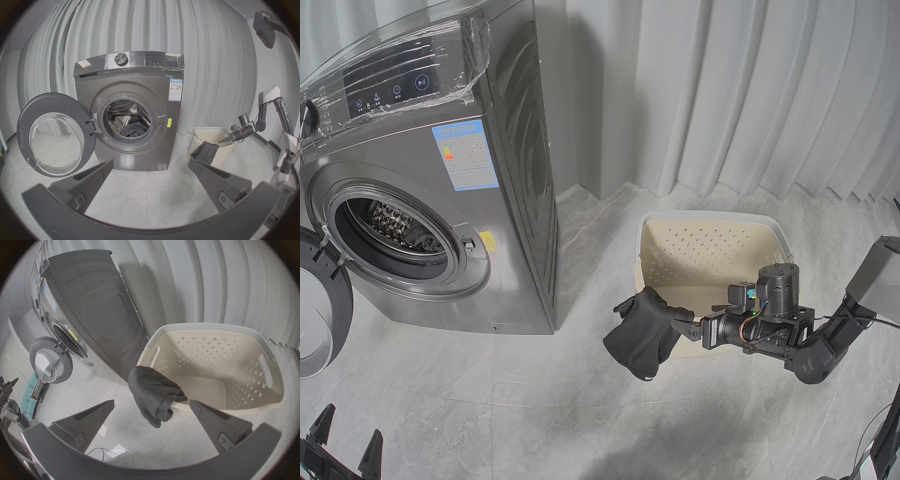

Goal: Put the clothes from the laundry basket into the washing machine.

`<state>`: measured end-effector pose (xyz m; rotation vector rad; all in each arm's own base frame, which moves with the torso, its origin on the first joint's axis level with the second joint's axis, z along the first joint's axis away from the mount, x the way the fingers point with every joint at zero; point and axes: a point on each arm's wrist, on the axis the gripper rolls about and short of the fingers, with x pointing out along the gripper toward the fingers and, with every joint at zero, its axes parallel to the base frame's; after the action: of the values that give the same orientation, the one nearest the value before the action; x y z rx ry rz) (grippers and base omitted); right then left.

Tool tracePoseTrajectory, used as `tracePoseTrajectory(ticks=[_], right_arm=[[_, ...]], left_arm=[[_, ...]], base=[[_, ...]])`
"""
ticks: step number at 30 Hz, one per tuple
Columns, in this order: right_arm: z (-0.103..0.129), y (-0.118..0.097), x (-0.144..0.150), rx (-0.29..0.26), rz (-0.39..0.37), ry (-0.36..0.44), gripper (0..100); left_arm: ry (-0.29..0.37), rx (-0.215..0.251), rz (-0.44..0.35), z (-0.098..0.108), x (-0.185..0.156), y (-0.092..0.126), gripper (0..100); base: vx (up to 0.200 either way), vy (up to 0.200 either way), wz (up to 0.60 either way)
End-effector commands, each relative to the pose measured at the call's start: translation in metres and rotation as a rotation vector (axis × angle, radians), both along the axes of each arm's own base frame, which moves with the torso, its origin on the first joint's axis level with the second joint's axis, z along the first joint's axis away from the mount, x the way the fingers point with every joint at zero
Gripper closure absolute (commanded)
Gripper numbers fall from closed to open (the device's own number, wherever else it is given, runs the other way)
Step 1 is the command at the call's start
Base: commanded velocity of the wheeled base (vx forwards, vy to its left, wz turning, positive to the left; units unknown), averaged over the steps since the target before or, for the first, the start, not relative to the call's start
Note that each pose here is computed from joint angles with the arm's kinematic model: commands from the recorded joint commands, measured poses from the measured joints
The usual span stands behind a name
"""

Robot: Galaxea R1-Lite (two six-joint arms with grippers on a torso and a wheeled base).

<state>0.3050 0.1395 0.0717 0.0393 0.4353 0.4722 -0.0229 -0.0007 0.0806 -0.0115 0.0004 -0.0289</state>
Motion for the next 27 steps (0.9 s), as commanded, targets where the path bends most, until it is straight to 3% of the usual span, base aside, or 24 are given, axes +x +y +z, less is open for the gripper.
tracePoseTrajectory(ticks=[1, 18, 19, 27], right_arm=[[-0.013, 0.007, 0.010, -0.007, 0.010, 0.012, 0], [-0.039, 0.021, 0.038, -0.019, -0.002, 0.010, 0], [-0.038, 0.021, 0.039, -0.017, -0.002, 0.007, 100], [-0.039, 0.021, 0.041, -0.007, -0.005, -0.015, 100]], left_arm=[[0.006, -0.001, 0.000, -0.005, 0.000, 0.000, 0], [0.006, 0.001, 0.000, -0.005, 0.000, 0.000, 0], [0.006, 0.001, 0.000, -0.005, 0.000, 0.000, 0], [0.006, 0.001, 0.000, -0.005, 0.000, 0.000, 0]], base=[[0.000, 0.000, 0.00], [0.000, 0.000, 0.00], [0.000, 0.000, 0.00], [0.000, 0.000, 0.00]])
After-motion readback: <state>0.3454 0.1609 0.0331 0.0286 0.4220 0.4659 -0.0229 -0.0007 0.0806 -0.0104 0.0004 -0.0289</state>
